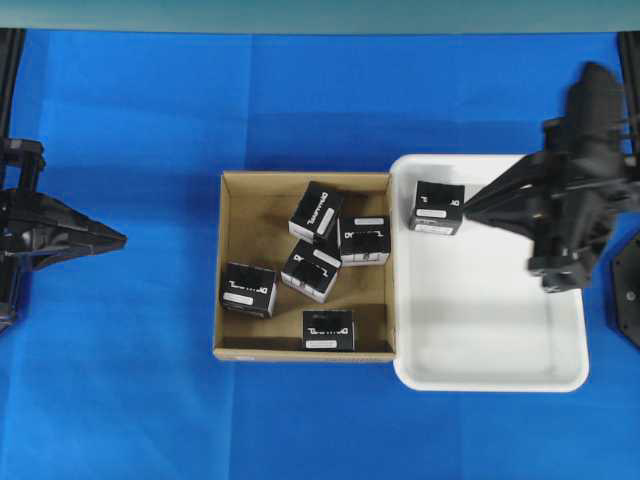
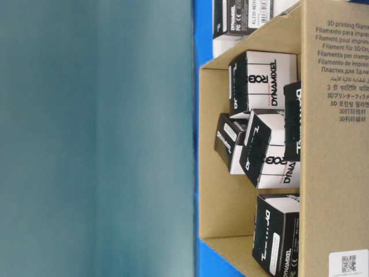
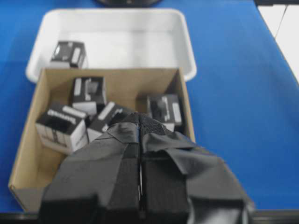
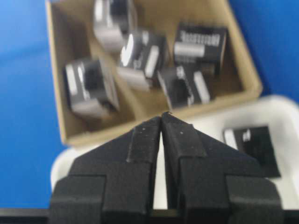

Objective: Pick a box that is randomly placed inside the cardboard box.
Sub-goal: 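Move the right gripper over the cardboard box toward a black-and-white box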

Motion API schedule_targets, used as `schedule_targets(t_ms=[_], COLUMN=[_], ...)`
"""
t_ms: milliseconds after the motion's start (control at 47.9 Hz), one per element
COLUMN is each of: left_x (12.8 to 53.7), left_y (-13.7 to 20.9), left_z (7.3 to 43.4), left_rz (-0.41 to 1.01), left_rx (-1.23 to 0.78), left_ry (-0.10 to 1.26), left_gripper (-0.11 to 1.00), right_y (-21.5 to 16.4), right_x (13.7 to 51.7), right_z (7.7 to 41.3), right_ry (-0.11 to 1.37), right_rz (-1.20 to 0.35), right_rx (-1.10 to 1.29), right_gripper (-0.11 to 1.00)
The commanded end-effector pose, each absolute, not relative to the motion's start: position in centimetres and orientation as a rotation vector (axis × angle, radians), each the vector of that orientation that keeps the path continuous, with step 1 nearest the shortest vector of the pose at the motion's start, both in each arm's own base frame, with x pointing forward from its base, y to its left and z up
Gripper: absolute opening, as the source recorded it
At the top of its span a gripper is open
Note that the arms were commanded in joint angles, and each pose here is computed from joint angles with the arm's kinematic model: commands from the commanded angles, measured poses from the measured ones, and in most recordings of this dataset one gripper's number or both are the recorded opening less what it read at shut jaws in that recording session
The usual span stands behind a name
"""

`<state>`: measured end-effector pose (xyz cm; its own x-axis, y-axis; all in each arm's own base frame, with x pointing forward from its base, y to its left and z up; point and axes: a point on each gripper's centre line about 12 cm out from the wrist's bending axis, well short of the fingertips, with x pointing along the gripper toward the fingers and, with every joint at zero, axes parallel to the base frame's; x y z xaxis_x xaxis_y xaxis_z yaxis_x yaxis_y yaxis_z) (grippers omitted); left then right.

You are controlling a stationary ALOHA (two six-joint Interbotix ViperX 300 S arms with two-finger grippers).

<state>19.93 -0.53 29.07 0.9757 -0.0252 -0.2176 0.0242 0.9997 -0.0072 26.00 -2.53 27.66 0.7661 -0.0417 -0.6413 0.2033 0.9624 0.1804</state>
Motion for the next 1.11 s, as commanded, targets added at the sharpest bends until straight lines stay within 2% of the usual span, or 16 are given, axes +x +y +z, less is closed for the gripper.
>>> schedule_targets(t_ms=[0, 292, 522, 793, 1085], left_x=[20.1, 20.2, 20.2, 20.1, 20.2], left_y=[-0.4, -0.3, -0.3, -0.3, -0.3], left_z=[30.2, 30.4, 30.4, 30.5, 30.5], left_rz=[-0.019, -0.008, -0.002, -0.003, -0.001], left_rx=[-0.004, -0.088, -0.124, -0.124, -0.125], left_ry=[0.195, 0.192, 0.194, 0.191, 0.189], left_gripper=[-0.06, -0.06, -0.06, -0.06, -0.06], right_y=[-2.5, -2.7, -3.3, -4.2, -5.2], right_x=[27.7, 33.8, 37.8, 40.7, 41.8], right_z=[28.2, 27.9, 27.6, 24.8, 22.2], right_ry=[0.779, 1.082, 1.261, 1.351, 1.394], right_rz=[-0.128, -0.110, -0.089, -0.054, -0.029], right_rx=[0.256, 0.284, 0.236, 0.176, 0.139], right_gripper=[0.08, 0.08, 0.08, 0.08, 0.08])
